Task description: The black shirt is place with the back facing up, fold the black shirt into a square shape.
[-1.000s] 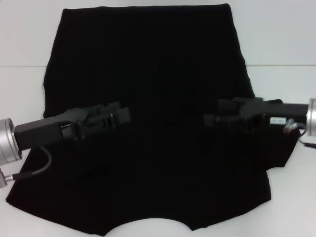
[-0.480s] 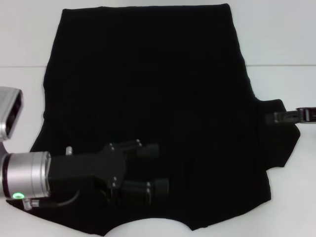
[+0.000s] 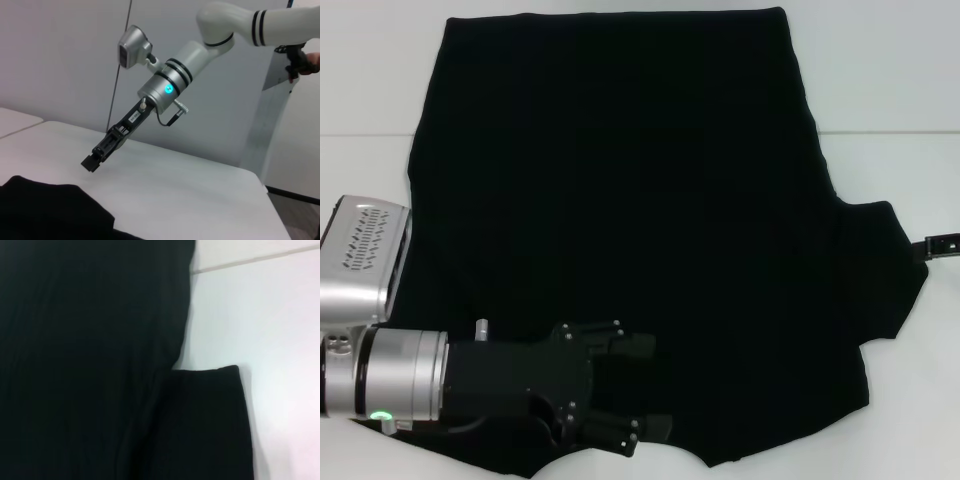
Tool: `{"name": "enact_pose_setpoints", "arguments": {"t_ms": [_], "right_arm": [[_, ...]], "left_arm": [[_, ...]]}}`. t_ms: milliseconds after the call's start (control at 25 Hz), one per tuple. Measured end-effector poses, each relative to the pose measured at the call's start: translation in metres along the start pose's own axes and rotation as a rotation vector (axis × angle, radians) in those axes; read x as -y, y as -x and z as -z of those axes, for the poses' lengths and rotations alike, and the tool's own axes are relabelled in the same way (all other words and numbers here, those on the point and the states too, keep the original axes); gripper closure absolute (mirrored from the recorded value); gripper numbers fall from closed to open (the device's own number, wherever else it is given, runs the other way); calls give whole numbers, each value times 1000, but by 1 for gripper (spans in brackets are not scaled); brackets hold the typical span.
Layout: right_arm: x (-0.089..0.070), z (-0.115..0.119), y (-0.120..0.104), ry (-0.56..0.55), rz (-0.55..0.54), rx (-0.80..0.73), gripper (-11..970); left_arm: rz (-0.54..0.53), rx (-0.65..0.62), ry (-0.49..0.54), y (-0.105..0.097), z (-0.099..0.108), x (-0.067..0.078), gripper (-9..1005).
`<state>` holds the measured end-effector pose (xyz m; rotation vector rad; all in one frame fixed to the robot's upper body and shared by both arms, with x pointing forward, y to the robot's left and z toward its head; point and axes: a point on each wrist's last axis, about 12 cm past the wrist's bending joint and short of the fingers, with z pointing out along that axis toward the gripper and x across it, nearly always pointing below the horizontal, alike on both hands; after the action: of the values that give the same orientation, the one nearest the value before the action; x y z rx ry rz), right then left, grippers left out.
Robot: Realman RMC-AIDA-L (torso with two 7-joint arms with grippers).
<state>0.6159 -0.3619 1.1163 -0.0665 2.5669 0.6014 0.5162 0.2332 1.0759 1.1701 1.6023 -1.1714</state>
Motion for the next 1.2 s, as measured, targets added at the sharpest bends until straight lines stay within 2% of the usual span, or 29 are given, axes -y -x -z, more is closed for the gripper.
{"name": "enact_pose_setpoints", "arguments": {"t_ms": [480, 1080, 1200], "right_arm": [[-6, -13, -7, 17, -10, -26, 80], [-10, -28, -14, -18, -4, -39, 83], [-11, -31, -14, -23, -2, -40, 180]], "left_arm": [[-1, -1, 4, 0, 1, -1, 64], [-3, -3, 9, 2, 3, -2, 63], [-7, -5, 13, 2, 4, -3, 64]]}}
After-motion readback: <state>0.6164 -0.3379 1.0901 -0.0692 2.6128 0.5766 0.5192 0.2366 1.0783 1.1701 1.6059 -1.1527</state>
